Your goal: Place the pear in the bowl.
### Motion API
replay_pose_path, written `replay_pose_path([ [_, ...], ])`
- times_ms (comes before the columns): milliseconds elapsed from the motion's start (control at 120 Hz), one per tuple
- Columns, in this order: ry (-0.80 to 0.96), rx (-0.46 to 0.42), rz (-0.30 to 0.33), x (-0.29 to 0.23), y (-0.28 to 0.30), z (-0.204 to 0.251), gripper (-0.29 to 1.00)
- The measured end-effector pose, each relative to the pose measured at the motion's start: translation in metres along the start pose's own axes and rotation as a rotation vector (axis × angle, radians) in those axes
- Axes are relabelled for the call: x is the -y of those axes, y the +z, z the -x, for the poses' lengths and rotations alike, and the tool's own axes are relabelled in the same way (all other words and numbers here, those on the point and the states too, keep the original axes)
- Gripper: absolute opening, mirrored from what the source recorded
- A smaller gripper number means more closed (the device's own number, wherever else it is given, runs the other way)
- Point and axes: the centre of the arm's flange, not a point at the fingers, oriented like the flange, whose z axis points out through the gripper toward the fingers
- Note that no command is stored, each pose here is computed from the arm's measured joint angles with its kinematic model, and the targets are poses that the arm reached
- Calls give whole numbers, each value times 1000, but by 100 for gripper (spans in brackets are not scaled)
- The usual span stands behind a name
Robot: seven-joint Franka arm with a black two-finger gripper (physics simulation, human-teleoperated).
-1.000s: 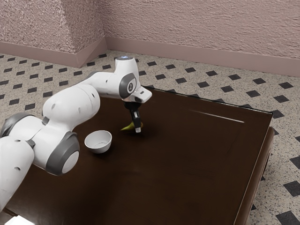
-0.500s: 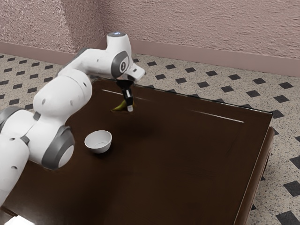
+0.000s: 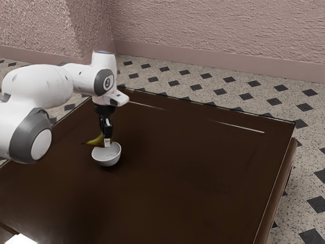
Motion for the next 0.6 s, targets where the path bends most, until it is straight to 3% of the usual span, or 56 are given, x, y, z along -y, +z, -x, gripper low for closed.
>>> replay_pose_path([
  [150,17,40,28,-10,3,7,0],
  [325,27,45,51,-19,-4,8,32],
  [517,29,45,71,-24,-13,11,54],
  [550,34,34,52,-30,-33,15,57],
  [600,52,-61,-16,-65,-122,32,60],
])
